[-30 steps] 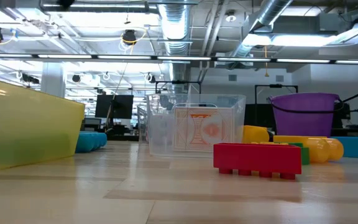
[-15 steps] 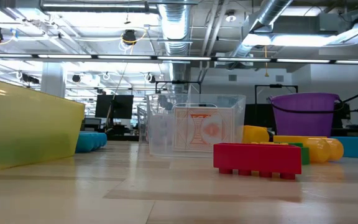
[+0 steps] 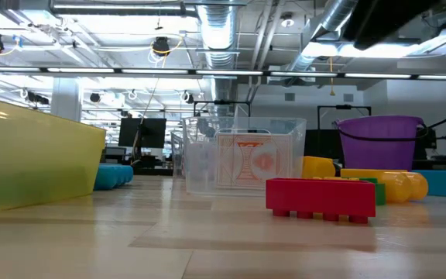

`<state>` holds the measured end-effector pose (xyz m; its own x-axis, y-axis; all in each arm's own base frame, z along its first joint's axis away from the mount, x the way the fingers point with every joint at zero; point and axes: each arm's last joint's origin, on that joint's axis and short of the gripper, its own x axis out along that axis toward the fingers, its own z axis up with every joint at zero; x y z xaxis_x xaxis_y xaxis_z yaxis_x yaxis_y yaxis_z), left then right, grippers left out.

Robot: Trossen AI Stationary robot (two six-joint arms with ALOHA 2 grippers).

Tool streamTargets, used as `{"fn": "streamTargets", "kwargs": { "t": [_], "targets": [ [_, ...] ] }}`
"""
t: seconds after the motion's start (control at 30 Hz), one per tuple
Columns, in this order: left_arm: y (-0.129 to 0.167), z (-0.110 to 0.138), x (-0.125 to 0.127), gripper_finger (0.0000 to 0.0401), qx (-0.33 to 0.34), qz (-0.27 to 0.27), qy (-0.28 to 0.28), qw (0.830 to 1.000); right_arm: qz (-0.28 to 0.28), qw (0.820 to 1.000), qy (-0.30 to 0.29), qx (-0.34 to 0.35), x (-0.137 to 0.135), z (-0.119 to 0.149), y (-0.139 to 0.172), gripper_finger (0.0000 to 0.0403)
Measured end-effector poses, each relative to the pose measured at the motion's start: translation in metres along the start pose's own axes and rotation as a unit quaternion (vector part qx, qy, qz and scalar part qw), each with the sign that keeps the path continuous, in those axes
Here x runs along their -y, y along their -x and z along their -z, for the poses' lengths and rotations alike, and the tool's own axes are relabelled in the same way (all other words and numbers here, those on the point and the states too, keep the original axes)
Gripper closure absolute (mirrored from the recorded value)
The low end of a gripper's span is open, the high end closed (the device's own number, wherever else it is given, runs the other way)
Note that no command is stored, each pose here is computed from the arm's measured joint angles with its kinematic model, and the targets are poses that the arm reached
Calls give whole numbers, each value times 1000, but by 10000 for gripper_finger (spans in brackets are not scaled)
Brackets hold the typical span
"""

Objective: Pick & Place Toys
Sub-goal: Put the green game piece into the yellow bin

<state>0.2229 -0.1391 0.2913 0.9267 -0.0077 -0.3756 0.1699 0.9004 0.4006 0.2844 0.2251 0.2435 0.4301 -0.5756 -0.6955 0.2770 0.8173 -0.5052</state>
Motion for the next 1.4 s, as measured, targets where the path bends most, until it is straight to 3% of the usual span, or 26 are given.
{"fn": "streamTargets", "kwargs": {
  "t": [0.33,0.53,0.77,1.07,1.4],
  "targets": [
    [0,-1,0,234,3,-1,7,1000,-175,975,95,-100,-5,-11,-51,3],
    [0,-1,0,234,3,0,8,1000,-228,953,146,-135,0,-10,-67,3],
    [0,-1,0,234,3,0,8,1000,-286,940,137,-125,3,-22,-79,3],
    [0,-1,0,234,2,2,9,1000,-309,927,144,-159,-3,6,-106,3],
    [0,-1,0,234,2,1,8,1000,-309,931,115,-155,-9,18,-114,3]
  ]
}}
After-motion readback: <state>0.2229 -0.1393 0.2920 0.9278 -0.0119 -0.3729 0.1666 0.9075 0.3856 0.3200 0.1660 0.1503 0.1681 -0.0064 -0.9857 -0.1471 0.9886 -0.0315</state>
